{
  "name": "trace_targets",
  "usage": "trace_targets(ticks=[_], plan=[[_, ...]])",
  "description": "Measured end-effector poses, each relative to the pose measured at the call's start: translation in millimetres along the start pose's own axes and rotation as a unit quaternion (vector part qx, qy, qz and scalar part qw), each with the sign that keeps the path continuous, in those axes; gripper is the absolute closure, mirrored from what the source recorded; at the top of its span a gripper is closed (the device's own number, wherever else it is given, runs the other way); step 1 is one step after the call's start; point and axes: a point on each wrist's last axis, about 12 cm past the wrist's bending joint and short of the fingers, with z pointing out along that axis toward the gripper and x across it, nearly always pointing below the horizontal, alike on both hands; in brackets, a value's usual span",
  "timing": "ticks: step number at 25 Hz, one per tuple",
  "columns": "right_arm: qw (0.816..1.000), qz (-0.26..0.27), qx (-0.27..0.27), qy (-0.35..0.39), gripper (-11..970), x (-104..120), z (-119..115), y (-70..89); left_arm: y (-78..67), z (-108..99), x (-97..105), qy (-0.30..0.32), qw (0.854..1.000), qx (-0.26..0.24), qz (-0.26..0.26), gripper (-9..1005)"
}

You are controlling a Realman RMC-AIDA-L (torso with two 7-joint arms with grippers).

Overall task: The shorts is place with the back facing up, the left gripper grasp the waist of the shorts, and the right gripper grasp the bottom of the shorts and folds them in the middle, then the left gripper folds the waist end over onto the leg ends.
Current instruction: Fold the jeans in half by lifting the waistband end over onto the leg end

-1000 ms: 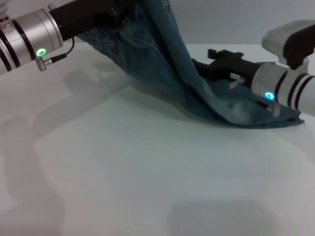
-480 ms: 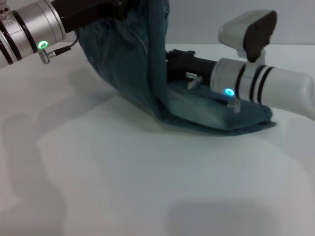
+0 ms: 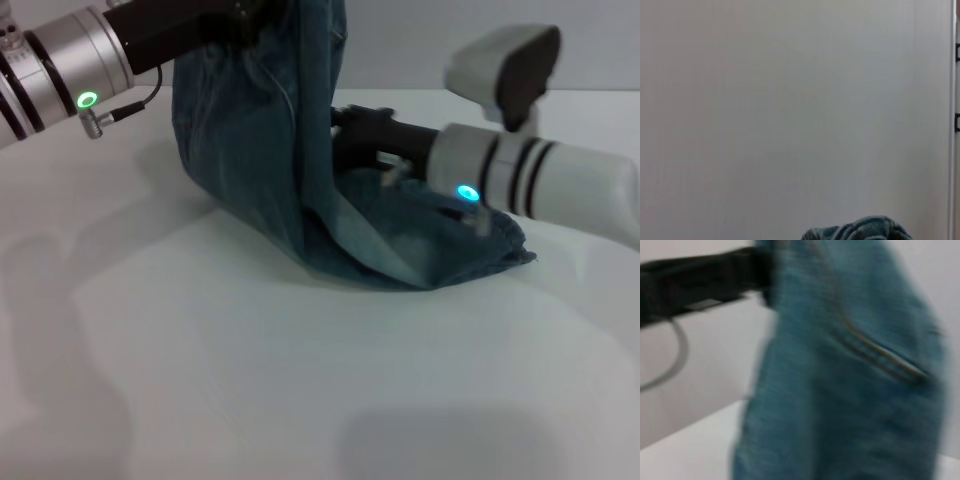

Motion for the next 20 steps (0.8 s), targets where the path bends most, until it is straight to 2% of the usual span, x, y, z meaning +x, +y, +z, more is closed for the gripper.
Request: trace_targets(ticks=[7,14,20], plan=[[0.995,0.048,0.081,-0.023,283,29.9,-42.4,-34.1,-5.7,4.2,9.7,0.028,1.000,0.009,0.003,886],[0.974,0.106,0.179,-0.085,283,45.9,-88.3,-66.3,-16.3,15.1,14.4,0.033,0.999,0.034,0.003,879],[0.966,0.115,0.210,-0.094,283,53.3,-101.9,-74.1,-29.0,29.9,18.7,0.034,0.998,0.055,0.012,872]])
